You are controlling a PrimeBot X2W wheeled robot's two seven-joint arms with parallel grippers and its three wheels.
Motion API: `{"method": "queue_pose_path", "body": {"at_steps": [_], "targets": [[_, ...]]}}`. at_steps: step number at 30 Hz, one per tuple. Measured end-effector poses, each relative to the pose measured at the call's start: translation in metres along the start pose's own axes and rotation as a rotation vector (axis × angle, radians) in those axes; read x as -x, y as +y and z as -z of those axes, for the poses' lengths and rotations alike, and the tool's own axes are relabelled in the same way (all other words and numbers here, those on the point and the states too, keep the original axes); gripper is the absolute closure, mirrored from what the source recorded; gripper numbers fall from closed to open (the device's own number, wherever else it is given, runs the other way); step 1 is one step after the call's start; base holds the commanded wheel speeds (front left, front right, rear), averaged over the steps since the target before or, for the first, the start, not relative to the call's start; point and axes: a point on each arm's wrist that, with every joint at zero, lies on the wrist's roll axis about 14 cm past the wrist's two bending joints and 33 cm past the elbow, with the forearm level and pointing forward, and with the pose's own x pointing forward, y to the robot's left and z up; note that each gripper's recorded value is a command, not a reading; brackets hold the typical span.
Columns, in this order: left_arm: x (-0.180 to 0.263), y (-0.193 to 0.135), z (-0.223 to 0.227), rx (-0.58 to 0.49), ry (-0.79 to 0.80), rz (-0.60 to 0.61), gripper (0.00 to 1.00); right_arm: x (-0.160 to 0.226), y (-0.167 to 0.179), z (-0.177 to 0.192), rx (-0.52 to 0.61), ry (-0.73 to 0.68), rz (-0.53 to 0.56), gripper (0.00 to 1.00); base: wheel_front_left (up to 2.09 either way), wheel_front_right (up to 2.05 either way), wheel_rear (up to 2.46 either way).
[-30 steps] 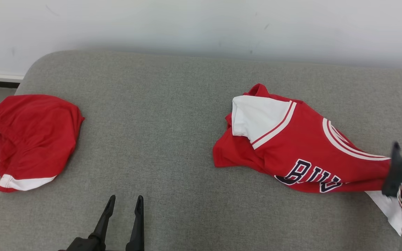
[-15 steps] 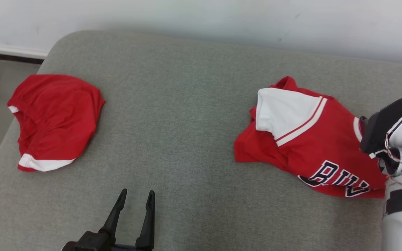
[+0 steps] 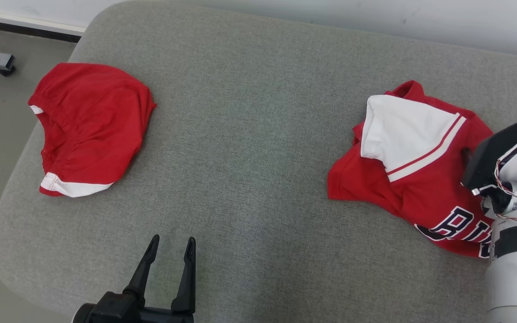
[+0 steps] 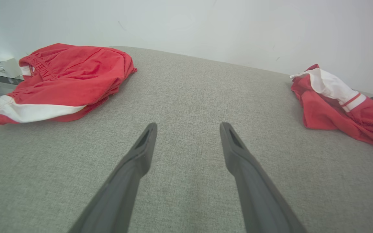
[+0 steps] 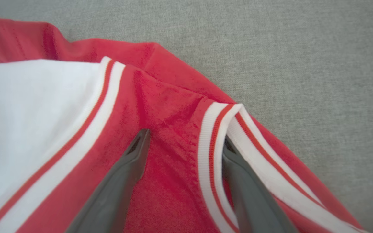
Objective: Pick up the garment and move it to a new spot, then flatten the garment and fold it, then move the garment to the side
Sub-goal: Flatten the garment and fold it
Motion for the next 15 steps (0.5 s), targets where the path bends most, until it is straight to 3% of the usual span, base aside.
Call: {"method": "queue_pose_path", "body": {"at_steps": [4, 7, 8, 11, 15], "targets": [[-0.001, -0.002, 0.000, -0.003, -0.001, 0.006, 0.00, -0.002, 0.007, -0.005, -0.006, -0.031, -0.024, 0.00, 0.00, 0.00, 0.00], [-0.002, -0.004, 0.000, -0.005, -0.002, 0.013, 0.00, -0.002, 0.015, -0.014, -0.001, -0.077, -0.049, 0.95, 0.00, 0.00, 0.00], [-0.002, -0.004, -0.001, -0.005, -0.003, 0.017, 0.00, 0.000, 0.018, -0.020, 0.008, -0.106, -0.055, 1.00, 0.00, 0.00, 0.00], [-0.003, -0.005, -0.002, -0.005, -0.006, 0.023, 0.00, 0.004, 0.035, -0.034, 0.042, -0.168, -0.093, 1.00, 0.00, 0.00, 0.00], [-0.002, -0.007, -0.003, -0.003, -0.013, 0.028, 0.00, 0.019, 0.079, -0.058, 0.073, -0.262, -0.223, 1.00, 0.00, 0.00, 0.00]]}}
